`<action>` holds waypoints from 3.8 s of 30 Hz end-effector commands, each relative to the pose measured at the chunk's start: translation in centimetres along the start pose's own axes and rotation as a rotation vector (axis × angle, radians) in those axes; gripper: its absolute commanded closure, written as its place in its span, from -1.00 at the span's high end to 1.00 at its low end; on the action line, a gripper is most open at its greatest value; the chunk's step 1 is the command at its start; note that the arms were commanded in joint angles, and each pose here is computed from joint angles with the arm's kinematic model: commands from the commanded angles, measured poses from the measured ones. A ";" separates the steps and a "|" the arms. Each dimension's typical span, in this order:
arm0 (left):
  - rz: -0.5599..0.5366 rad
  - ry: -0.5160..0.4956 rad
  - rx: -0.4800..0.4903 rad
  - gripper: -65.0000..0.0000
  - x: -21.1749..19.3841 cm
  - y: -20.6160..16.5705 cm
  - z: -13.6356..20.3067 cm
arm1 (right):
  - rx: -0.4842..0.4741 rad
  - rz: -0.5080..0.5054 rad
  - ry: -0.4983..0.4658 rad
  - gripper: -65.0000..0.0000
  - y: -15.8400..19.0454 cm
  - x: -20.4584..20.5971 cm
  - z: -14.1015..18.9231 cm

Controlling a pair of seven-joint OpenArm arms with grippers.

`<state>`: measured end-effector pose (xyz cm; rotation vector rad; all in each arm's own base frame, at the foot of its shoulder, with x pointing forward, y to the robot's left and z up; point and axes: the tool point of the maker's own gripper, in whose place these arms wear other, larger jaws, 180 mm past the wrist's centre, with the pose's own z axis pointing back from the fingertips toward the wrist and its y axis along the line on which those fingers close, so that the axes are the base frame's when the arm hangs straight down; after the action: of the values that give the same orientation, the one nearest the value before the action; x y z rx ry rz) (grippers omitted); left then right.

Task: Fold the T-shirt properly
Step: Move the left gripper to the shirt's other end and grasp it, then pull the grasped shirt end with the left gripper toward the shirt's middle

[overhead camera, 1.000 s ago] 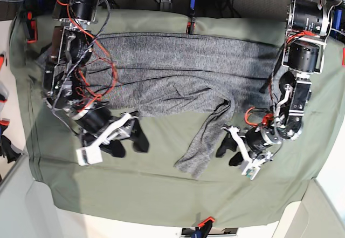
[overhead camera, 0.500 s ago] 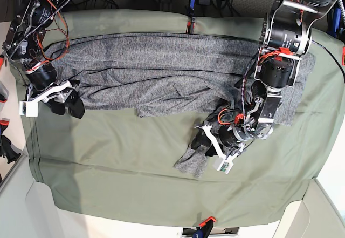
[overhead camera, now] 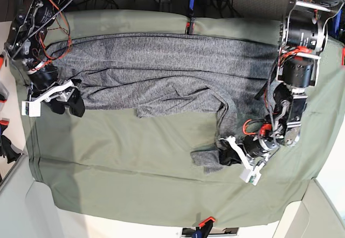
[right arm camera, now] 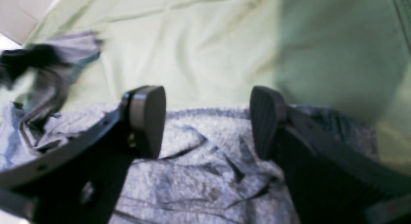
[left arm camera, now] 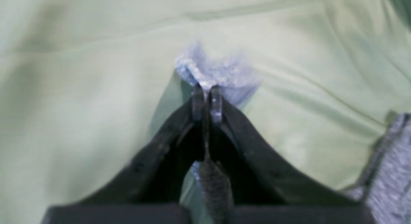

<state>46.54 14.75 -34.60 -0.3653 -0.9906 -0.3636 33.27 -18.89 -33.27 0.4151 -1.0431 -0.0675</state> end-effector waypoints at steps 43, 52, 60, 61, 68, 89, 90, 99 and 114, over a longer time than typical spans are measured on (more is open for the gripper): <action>0.226 -0.168 0.397 0.24 -7.9 5.9 23.8 | 0.003 0.027 -0.100 0.25 0.1 2.6 0.2; 0.356 -0.117 0.438 0.24 -11.0 8.0 25.5 | 0.023 0.021 -0.103 0.25 0.6 2.6 0.0; 0.469 -0.043 0.456 0.24 -15.6 9.1 25.8 | 0.017 0.031 -0.092 0.25 0.6 2.4 -0.1; 0.471 -0.042 0.454 0.24 -15.7 9.1 25.8 | 0.018 0.032 -0.092 0.25 0.6 2.4 -0.1; 0.514 -0.073 0.411 0.24 -15.8 8.0 25.0 | 0.024 0.028 -0.098 0.25 0.8 2.5 -0.2; 0.641 -0.167 0.202 0.24 -15.2 3.9 21.7 | 0.043 0.031 -0.090 0.25 1.4 2.3 -0.4; 0.639 -0.170 0.193 0.24 -15.0 3.8 21.4 | 0.042 0.031 -0.090 0.25 1.4 2.3 -0.4; 0.600 -0.202 0.123 0.24 -11.8 3.3 18.9 | 0.042 0.031 -0.086 0.25 1.4 2.2 -0.4; 0.451 -0.062 0.243 0.24 -13.9 3.5 15.9 | 0.042 0.031 -0.078 0.25 1.4 2.1 -0.4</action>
<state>29.24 26.25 -39.39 -0.3960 -0.9718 0.1877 33.88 -17.74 -32.75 0.4301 -1.0756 -0.0403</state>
